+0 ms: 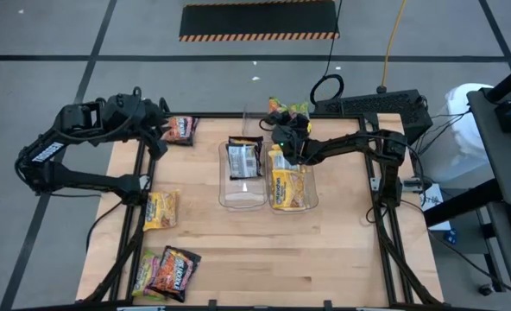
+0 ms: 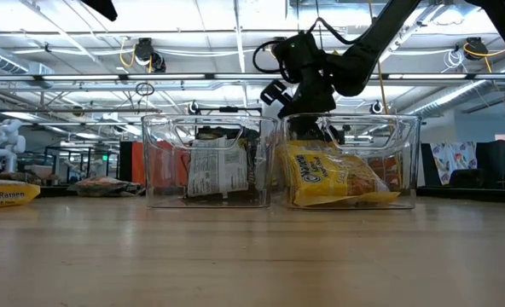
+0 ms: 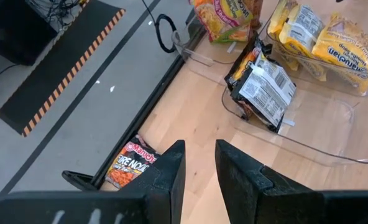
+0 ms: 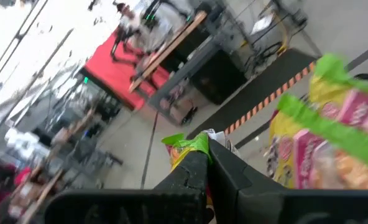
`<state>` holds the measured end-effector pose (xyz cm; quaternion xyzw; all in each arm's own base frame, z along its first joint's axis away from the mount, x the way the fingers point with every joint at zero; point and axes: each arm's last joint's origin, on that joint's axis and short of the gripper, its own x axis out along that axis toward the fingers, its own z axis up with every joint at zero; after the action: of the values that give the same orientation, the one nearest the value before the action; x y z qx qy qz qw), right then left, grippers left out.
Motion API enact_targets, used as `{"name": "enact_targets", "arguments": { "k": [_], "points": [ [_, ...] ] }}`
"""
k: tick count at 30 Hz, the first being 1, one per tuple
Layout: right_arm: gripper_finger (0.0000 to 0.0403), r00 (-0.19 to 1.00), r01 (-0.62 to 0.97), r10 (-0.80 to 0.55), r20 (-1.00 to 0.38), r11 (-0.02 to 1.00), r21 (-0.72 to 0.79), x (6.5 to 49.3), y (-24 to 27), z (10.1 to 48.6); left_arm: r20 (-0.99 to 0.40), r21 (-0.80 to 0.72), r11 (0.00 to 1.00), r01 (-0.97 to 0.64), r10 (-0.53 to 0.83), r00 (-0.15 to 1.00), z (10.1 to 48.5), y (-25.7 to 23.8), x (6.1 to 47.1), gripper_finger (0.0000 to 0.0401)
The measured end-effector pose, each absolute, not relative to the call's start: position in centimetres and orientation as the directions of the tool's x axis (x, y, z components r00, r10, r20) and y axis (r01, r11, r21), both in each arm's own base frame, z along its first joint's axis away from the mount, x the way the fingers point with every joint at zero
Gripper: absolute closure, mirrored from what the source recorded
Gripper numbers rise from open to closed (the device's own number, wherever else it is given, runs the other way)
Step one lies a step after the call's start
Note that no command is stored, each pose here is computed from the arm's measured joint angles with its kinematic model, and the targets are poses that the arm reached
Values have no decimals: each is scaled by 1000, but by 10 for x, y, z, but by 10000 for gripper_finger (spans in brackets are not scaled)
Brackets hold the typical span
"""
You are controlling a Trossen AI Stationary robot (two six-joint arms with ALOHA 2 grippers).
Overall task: Sort Maruchan noodles
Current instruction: Put the green noodle pack into the top transparent bin
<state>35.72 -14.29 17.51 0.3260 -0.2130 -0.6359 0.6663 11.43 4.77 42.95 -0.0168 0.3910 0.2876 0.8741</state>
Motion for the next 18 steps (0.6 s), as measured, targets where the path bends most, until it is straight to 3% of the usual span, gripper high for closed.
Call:
{"name": "enact_targets", "arguments": {
  "k": [10,18],
  "points": [
    [401,134,736,-980,-149,-2,677,358,-143,174,-694,199,835,-513,489,528,429,48,114,306],
    [371,136,735,-979,-149,-1,678,358,-143,174,-694,199,835,-512,489,528,429,48,114,306]
  ]
}}
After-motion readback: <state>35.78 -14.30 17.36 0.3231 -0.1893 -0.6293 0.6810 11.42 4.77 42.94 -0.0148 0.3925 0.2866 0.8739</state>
